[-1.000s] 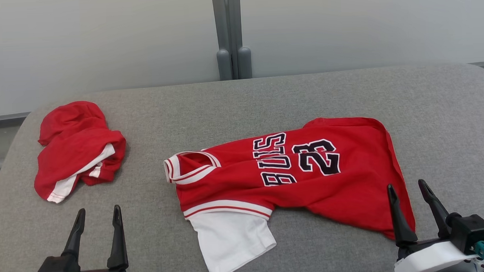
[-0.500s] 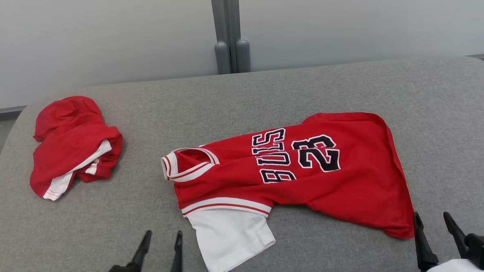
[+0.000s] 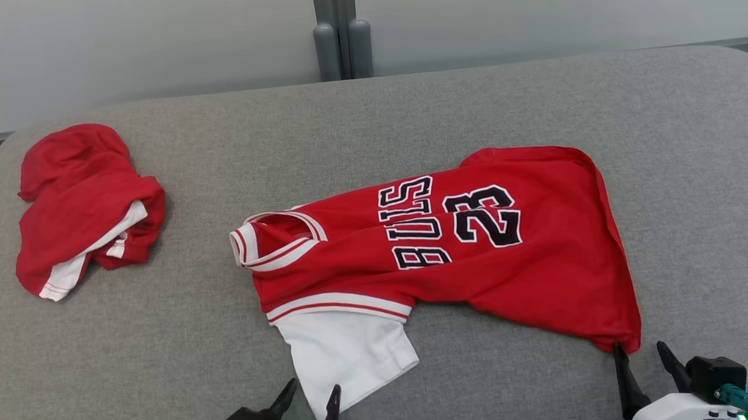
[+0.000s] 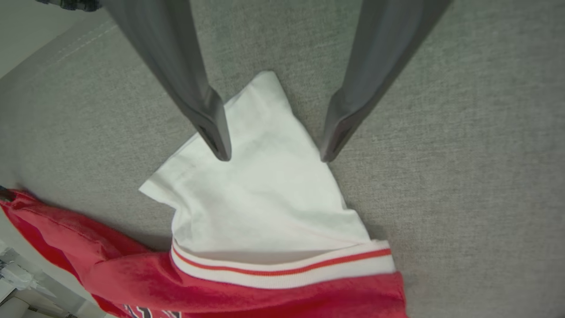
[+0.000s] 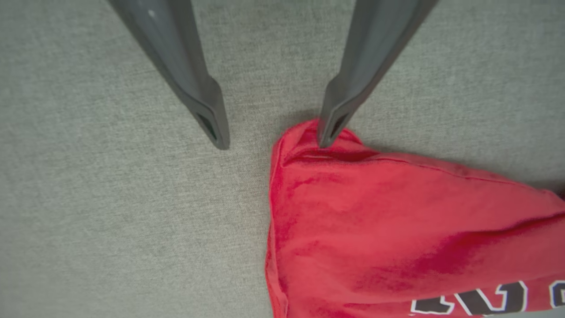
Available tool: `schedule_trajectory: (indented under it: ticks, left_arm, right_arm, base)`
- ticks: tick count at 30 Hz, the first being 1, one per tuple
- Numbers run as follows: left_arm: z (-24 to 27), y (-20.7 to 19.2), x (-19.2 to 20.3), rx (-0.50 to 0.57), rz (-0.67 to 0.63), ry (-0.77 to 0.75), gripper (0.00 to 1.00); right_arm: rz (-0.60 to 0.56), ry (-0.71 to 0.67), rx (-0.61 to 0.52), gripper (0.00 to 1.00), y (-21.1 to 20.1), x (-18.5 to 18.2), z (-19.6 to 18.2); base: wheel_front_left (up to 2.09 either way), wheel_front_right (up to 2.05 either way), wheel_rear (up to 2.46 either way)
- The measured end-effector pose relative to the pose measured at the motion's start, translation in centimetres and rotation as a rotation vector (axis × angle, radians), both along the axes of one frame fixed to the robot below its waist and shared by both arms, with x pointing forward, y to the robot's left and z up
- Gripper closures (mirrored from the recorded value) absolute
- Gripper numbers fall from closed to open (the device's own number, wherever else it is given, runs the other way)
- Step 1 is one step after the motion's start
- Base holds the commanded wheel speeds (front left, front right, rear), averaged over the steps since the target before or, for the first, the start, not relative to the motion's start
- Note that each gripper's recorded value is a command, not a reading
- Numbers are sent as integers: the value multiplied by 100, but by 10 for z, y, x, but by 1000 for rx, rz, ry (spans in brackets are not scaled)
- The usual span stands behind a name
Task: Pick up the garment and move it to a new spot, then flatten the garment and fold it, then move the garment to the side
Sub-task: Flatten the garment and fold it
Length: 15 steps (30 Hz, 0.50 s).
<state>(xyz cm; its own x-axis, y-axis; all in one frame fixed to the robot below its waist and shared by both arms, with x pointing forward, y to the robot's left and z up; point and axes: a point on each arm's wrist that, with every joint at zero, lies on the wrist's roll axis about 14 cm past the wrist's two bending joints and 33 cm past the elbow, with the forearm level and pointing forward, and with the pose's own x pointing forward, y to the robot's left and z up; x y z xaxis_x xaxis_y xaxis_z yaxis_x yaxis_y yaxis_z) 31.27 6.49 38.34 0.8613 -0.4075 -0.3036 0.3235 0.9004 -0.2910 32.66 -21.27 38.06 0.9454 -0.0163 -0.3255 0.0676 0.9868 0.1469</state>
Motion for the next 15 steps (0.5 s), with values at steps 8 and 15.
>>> schedule_trajectory:
  ticks: [8, 15]
  left_arm:
    - [-19, -11, -2, -4, -37, 76, 0]
    - [-19, -21, 3, -41, -49, 95, 100]
  right_arm:
    - [13, 37, 23, 0, 8, 1, -11]
    - [39, 48, 63, 100, 23, 7, -14]
  base:
    - [0, 0, 0]
    - [0, 0, 0]
